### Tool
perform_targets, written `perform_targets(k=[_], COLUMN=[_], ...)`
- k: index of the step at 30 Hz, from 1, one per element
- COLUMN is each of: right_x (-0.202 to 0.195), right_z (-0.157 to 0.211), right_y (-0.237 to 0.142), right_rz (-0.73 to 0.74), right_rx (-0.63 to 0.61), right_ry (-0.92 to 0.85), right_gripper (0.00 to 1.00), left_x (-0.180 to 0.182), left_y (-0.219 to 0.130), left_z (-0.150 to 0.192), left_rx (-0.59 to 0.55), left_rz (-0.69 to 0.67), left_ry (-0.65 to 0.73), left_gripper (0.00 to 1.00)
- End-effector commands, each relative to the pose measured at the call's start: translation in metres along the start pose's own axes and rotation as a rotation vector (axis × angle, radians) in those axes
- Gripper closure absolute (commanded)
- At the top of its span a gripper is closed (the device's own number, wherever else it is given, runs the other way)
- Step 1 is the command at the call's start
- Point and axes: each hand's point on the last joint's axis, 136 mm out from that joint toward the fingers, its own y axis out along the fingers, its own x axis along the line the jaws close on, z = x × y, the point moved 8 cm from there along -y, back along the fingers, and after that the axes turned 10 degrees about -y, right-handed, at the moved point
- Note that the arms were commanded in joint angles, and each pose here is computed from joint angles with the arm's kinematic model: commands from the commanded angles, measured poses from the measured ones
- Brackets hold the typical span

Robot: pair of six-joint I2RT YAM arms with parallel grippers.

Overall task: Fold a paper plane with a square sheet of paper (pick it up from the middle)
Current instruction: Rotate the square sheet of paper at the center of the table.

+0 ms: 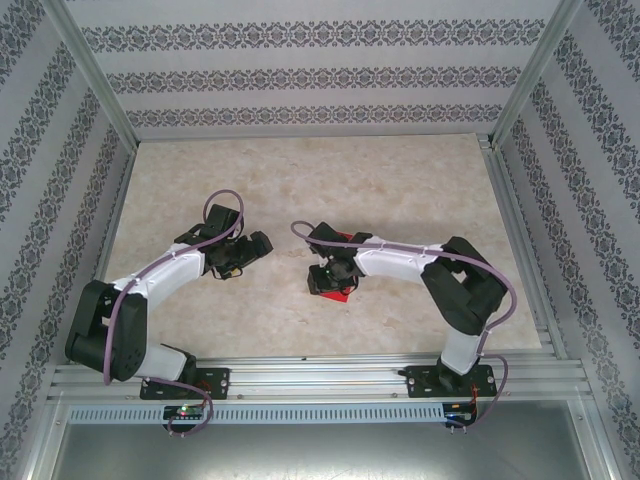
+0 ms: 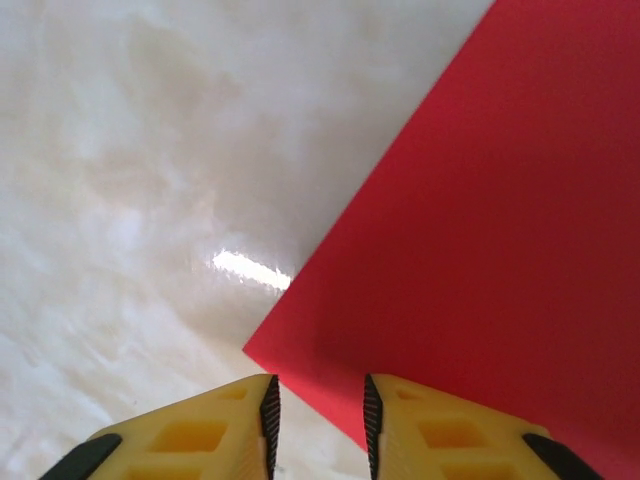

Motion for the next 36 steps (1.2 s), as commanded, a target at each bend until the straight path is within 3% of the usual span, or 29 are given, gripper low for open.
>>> perform_targets(k=[1, 6, 12, 28, 36], right_x=[-0.009, -0.048, -0.066, -0.057, -0.042], right_z=[-0.013, -0.018, -0.026, -0.05, -0.07], right_y=[-0.03, -0.035, -0.025, 0.016, 0.016], right_rz=[0.01, 0.107, 0.121, 0.036, -0.015], right_rx=[-0.11, -0.16, -0.14, -0.049, -0.062], right_ry=[0.058, 0.239, 0.289, 0.241, 0.158], right_gripper=[0.66, 0.58, 0.57, 0.62, 0.64], left_x=[-0.004, -0.006, -0.006, -0.009, -0.01], left_y=[0.002, 0.002, 0.002, 0.008, 0.012], left_z=[-0.004, -0.004, -0.002, 0.007, 0.013], left_rx=[0.009, 0.02, 0.029, 0.096, 0.123], left_rz=[0.025, 0.035, 0.047, 0.114, 0.127], left_ry=[0.012, 0.02, 0.031, 0.022, 0.025], left_gripper=[0.05, 0.04, 0.0, 0.0, 0.0])
